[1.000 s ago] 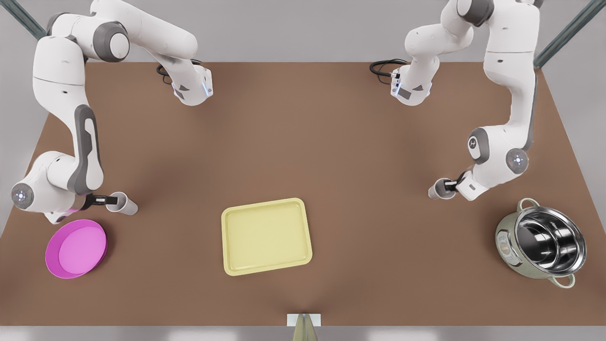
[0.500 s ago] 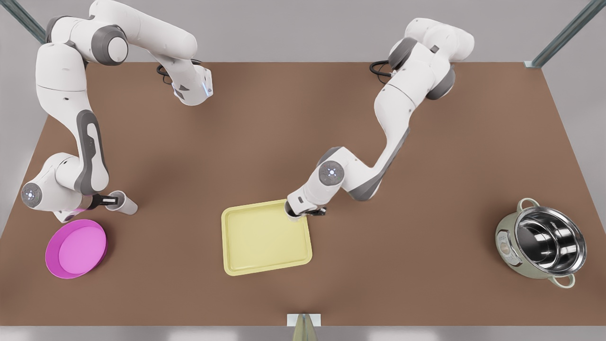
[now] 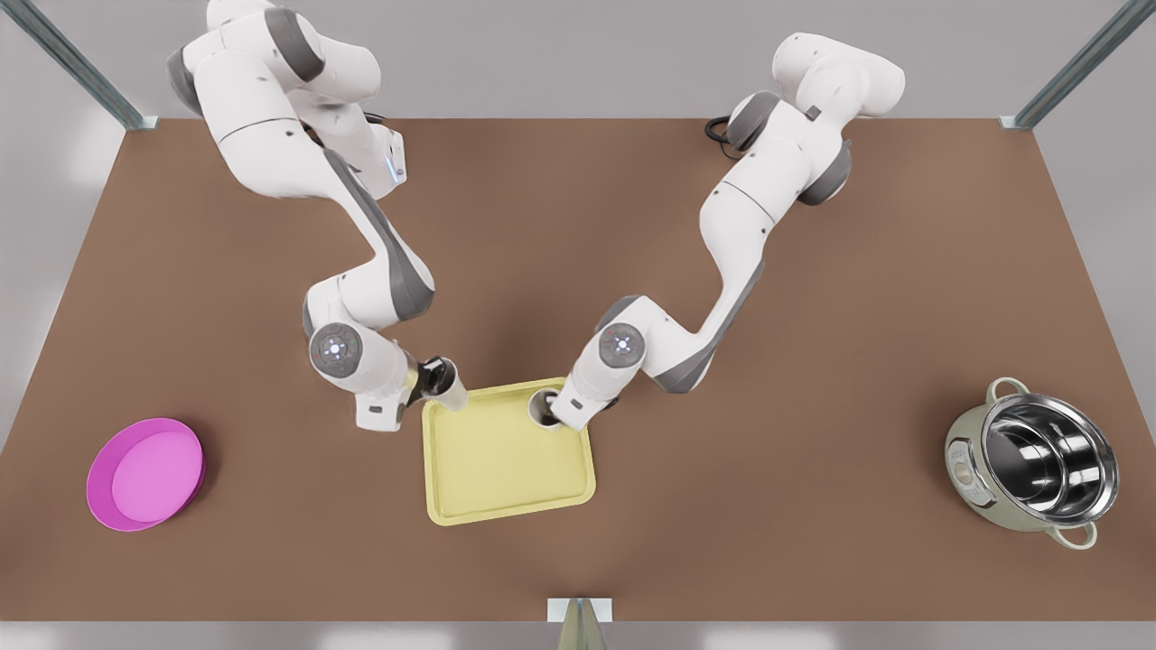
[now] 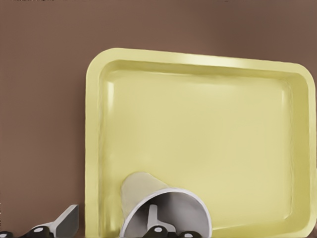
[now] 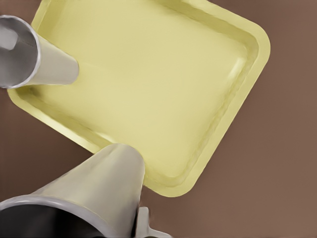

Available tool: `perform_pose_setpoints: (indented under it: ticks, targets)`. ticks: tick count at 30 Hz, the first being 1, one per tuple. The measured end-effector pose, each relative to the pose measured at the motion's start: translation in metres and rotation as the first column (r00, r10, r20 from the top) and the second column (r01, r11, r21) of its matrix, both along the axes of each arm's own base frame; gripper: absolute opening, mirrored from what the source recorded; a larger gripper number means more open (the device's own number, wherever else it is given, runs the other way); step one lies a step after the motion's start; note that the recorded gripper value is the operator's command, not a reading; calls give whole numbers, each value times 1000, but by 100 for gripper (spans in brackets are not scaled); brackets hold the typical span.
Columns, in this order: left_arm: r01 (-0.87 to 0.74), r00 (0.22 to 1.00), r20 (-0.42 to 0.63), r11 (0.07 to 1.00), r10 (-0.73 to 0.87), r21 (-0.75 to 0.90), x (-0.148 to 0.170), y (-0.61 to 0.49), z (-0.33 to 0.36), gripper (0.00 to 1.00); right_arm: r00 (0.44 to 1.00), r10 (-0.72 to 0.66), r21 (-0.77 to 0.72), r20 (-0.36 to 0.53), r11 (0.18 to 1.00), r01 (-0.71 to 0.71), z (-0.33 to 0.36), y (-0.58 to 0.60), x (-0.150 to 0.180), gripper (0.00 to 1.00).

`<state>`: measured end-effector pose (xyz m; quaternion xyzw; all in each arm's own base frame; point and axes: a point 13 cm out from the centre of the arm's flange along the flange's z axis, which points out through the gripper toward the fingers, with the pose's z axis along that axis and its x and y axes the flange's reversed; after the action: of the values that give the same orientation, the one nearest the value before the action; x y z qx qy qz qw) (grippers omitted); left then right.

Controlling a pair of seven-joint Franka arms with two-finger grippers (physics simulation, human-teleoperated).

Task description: Use both arms to respectively pick up the white IKEA cups from the middle-left and middle-right positions, then place the white IKEA cups onto the middle-middle tray, ensuring that the cups remain upright and do not tip over

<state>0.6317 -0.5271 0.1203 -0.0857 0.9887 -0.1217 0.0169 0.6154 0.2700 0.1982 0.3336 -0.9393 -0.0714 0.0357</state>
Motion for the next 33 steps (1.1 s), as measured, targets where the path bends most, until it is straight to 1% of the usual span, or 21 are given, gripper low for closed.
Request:
perform_pose_setpoints:
  ticks: [2, 4, 5, 6, 8, 9, 10, 11, 12, 13, 14, 15, 16, 20, 25, 27, 29, 30, 31, 32, 33]
  targets:
    - [-40, 999, -10, 999, 40, -6, 4, 6, 11, 100, 1000, 14, 13, 9, 1000, -14, -16, 28, -3, 21]
    - [-81, 997, -17, 997, 81, -14, 12, 14, 39, 100, 1000, -6, 25, 21, 1000, 6, -31, 35, 3, 21]
    - [-101, 995, -13, 995, 101, -17, 17, 22, 69, 100, 999, -22, 31, 26, 999, 22, -39, 35, 6, 21]
    - [-139, 990, 3, 990, 139, -15, 30, 46, 119, 100, 999, -39, 36, 30, 999, 38, -47, 34, 10, 21]
    - [-234, 972, 44, 972, 232, 26, 59, 140, 226, 100, 997, -66, 48, 40, 997, 64, -61, 36, 15, 21]
    - [-258, 965, 60, 963, 254, 77, 61, 187, 261, 100, 996, -78, 53, 45, 996, 75, -65, 36, 17, 21]
    - [-273, 962, 68, 953, 266, 135, 59, 231, 287, 100, 995, -87, 56, 45, 995, 84, -71, 37, 18, 21]
    - [-276, 961, 86, 933, 263, 231, 37, 277, 312, 100, 994, -95, 58, 45, 994, 92, -76, 38, 18, 21]
    - [-275, 961, 83, 912, 262, 304, 9, 316, 332, 100, 994, -103, 59, 44, 993, 100, -79, 38, 17, 21]
    - [-261, 965, 55, 902, 258, 344, -10, 342, 342, 100, 993, -111, 60, 42, 992, 108, -83, 38, 17, 21]
    - [-232, 970, 19, 899, 243, 371, -24, 356, 344, 100, 992, -119, 60, 41, 991, 116, -86, 38, 17, 33]
    - [-195, 975, -20, 900, 220, 390, -36, 363, 343, 100, 991, -126, 60, 41, 990, 124, -88, 37, 17, 60]
    - [-152, 980, -60, 901, 192, 405, -47, 365, 342, 100, 990, -135, 58, 42, 989, 132, -89, 36, 18, 100]
    - [-4, 976, -197, 916, 90, 402, -76, 366, 334, 100, 982, -180, 35, 54, 983, 179, -96, 23, 25, 100]
    - [141, 955, -294, 917, -28, 372, -94, 361, 324, 100, 974, -220, 46, 58, 975, 218, -82, 24, 28, 100]
    - [181, 947, -314, 914, -64, 362, -96, 361, 323, 100, 970, -228, 54, 84, 973, 224, -42, 22, 34, 100]
    - [219, 939, -330, 910, -98, 352, -98, 360, 320, 100, 962, -237, 46, 138, 971, 233, 49, 6, 37, 100]
    - [235, 935, -336, 908, -114, 347, -99, 360, 319, 100, 951, -269, 33, 154, 963, 267, 92, -23, 43, 100]
    - [251, 931, -341, 905, -129, 343, -99, 359, 319, 100, 929, -336, -4, 154, 940, 340, 112, -83, 55, 100]
    - [265, 928, -344, 903, -143, 338, -100, 359, 319, 100, 898, -414, -58, 145, 903, 426, 116, -154, 61, 100]
    - [278, 925, -347, 900, -157, 334, -100, 359, 318, 100, 866, -480, -107, 139, 863, 495, 119, -213, 61, 100]
